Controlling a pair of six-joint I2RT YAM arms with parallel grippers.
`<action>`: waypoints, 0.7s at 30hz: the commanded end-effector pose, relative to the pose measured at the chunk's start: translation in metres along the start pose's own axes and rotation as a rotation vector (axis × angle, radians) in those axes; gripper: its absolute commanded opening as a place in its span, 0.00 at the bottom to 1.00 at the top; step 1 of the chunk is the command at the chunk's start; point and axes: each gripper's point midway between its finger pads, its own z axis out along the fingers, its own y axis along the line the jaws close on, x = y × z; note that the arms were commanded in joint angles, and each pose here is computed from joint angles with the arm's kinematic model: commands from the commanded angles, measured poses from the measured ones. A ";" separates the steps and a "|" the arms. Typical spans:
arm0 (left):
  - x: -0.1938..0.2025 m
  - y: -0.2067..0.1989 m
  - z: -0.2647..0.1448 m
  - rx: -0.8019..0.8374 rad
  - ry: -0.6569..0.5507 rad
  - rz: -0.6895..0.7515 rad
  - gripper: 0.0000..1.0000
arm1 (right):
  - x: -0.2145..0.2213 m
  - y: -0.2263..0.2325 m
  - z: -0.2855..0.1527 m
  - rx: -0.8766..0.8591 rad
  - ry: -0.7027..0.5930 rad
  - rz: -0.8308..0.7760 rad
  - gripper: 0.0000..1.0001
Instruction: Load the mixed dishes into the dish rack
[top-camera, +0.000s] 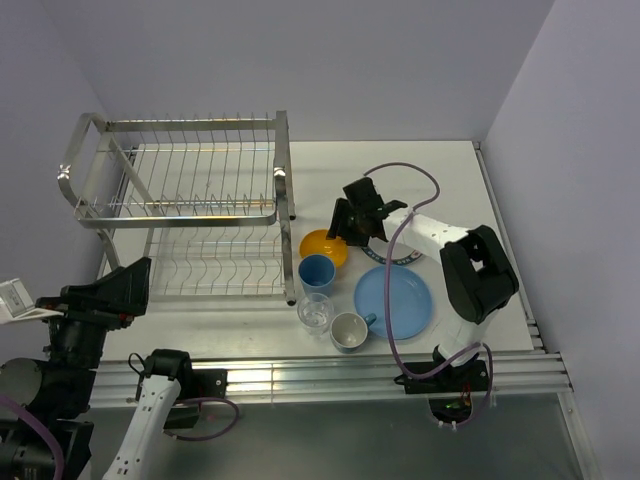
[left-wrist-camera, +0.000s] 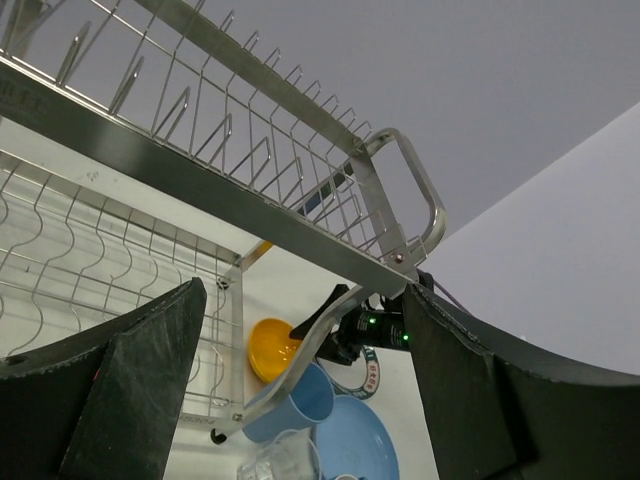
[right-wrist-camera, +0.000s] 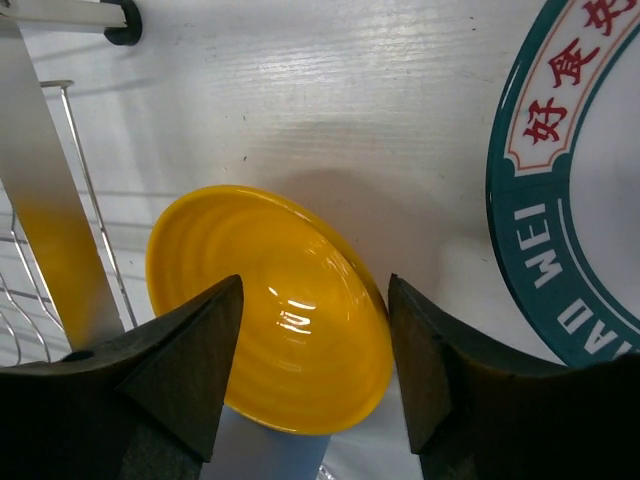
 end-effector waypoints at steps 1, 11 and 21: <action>0.010 -0.001 0.005 0.008 0.050 0.009 0.86 | -0.001 0.003 0.011 -0.015 -0.032 0.017 0.63; 0.021 -0.003 0.006 0.035 0.098 -0.004 0.85 | 0.012 -0.011 0.018 0.026 -0.020 -0.009 0.57; 0.033 -0.011 0.012 0.061 0.179 -0.013 0.80 | 0.000 -0.017 0.014 0.082 -0.057 -0.053 0.00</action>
